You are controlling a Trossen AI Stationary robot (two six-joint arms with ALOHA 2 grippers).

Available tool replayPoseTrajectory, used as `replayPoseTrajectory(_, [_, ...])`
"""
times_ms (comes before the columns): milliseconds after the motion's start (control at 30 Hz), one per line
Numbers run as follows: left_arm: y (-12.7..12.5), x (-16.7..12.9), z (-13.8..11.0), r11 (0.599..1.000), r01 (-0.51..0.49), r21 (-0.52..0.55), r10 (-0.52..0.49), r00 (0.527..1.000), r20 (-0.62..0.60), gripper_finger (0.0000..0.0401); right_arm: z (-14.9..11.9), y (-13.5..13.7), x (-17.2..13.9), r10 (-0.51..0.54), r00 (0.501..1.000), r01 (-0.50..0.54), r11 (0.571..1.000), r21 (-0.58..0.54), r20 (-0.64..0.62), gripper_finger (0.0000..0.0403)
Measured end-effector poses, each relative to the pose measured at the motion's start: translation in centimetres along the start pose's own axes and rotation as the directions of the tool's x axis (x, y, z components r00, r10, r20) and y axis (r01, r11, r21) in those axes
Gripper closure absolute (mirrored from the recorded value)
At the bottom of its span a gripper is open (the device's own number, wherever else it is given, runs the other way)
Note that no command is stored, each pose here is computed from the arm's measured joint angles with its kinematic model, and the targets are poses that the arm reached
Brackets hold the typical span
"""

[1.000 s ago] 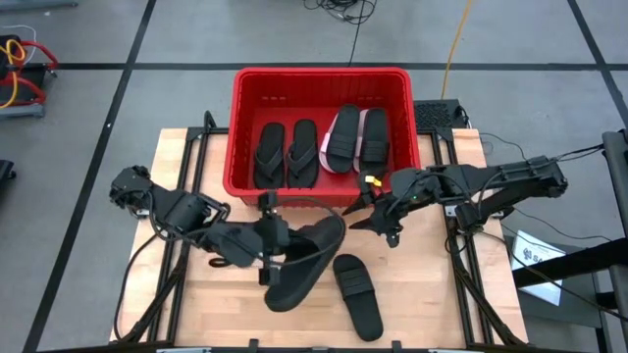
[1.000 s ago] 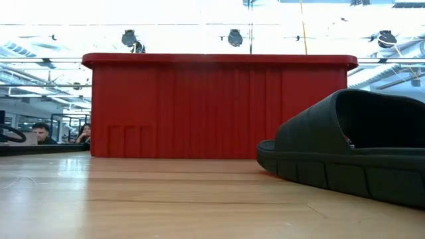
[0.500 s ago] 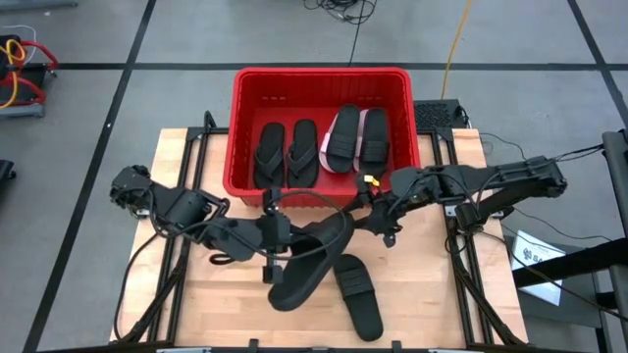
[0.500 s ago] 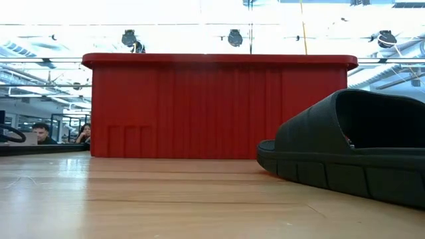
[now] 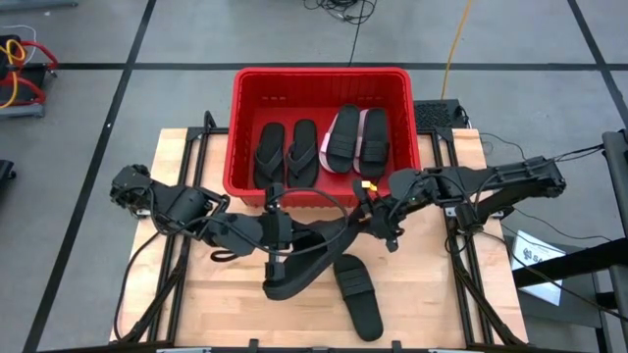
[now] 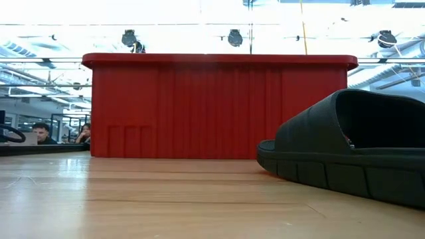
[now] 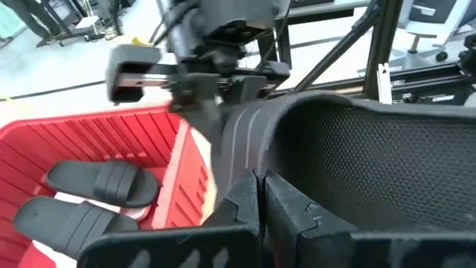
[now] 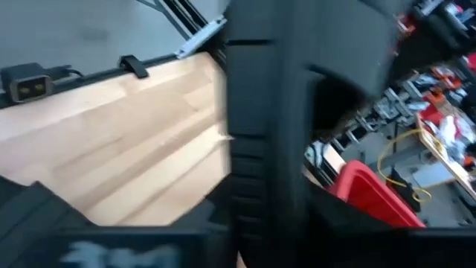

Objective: Pick and place slides into bin
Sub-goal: Put the black slide into the red bin

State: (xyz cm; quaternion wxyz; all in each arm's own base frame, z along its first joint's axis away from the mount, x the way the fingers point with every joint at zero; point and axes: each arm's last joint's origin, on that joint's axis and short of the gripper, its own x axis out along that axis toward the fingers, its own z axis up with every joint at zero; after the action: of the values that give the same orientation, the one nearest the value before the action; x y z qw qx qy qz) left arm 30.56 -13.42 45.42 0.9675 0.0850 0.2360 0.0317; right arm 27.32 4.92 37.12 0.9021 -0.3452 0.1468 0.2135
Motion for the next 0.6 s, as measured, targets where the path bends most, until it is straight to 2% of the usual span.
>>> replayPoseTrajectory(67, [0.2, 0.0, 0.0, 1.000, -0.004, -0.001, 0.004, 1.000, -0.001, 0.0401, 0.0, 0.1, 0.0, 0.007, 1.000, -0.007, 1.000, -0.003, 0.003, 0.0367])
replayPoseTrajectory(200, [0.6, 0.2, 0.0, 0.999, -0.011, -0.039, 0.010, 1.000, -0.008, 0.0397, 0.0, 0.0, -0.1, 0.004, 1.000, -0.004, 1.000, -0.001, -0.002, 0.0368])
replayPoseTrajectory(400, [1.2, 0.5, 0.0, 0.993, 0.015, -0.114, -0.016, 1.000, -0.014, 0.0371, -0.1, 0.1, -0.1, 0.005, 1.000, -0.005, 1.000, 0.004, -0.014, 0.0368])
replayPoseTrajectory(600, [1.8, 0.9, 0.0, 0.990, 0.006, -0.142, -0.008, 1.000, -0.017, 0.0325, -0.3, -0.1, -0.6, -0.044, 0.997, 0.045, 0.999, 0.006, -0.069, 0.0368])
